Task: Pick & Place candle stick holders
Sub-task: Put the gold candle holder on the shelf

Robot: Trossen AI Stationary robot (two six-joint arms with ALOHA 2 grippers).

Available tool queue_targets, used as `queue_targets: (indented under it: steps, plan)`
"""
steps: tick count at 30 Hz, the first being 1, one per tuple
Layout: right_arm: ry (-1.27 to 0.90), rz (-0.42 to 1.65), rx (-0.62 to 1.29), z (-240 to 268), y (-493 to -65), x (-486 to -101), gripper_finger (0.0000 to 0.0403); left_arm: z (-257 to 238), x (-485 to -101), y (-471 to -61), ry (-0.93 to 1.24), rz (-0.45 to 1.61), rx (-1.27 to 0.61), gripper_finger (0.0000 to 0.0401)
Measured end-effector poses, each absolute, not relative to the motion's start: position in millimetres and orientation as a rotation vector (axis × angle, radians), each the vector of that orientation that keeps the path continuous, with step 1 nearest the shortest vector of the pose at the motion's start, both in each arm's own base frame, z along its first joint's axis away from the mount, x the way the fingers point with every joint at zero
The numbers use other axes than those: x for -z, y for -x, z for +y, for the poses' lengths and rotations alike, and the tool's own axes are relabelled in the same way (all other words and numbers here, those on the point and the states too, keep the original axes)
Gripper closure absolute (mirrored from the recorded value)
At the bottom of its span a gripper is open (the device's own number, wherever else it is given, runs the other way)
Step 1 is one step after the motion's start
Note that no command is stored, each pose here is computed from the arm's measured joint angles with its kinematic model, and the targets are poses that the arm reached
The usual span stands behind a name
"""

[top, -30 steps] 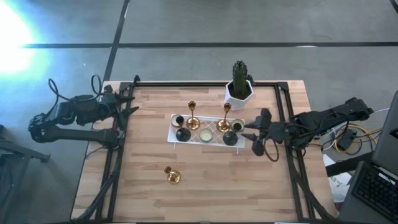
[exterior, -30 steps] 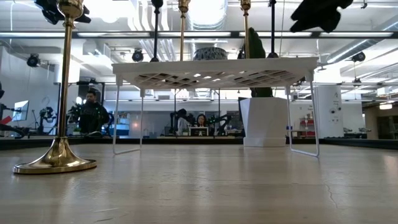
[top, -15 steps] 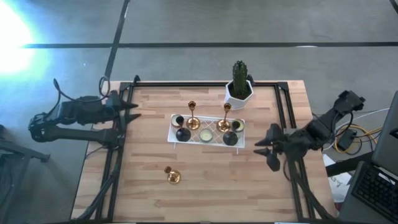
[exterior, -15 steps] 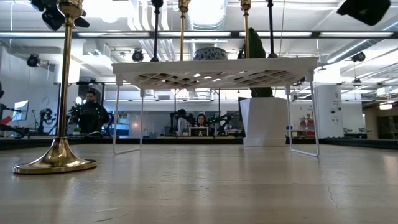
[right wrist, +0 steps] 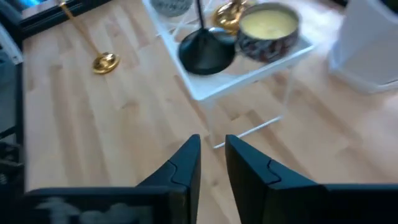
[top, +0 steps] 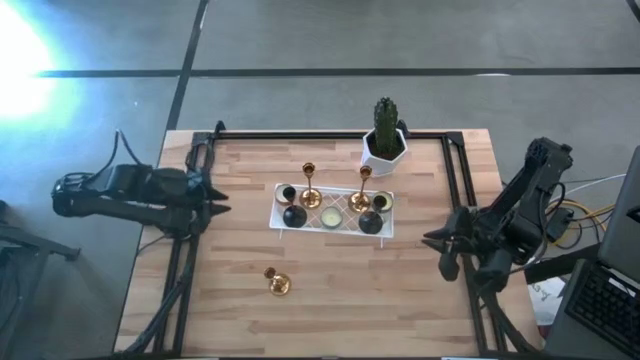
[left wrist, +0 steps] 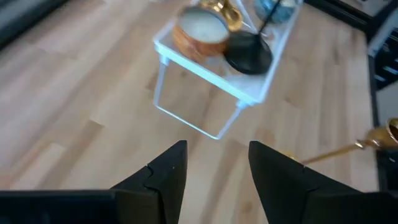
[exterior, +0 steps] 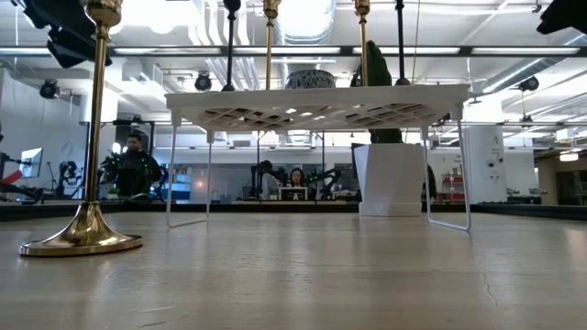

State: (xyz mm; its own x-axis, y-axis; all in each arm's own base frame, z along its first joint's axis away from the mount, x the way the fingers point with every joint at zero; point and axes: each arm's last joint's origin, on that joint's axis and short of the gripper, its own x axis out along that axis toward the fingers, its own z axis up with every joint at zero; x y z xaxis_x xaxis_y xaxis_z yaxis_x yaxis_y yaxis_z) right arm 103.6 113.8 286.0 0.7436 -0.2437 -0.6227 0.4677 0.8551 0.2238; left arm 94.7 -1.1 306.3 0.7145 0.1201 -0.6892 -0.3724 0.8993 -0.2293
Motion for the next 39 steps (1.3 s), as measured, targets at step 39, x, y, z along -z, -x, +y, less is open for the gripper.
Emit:
queue_targets:
  steps: [39]
  plan:
    - [-0.294,0.403,0.512,74,-80,-300,0.0394,-87,-193,-113,0.43,0.602,0.167,0.0291]
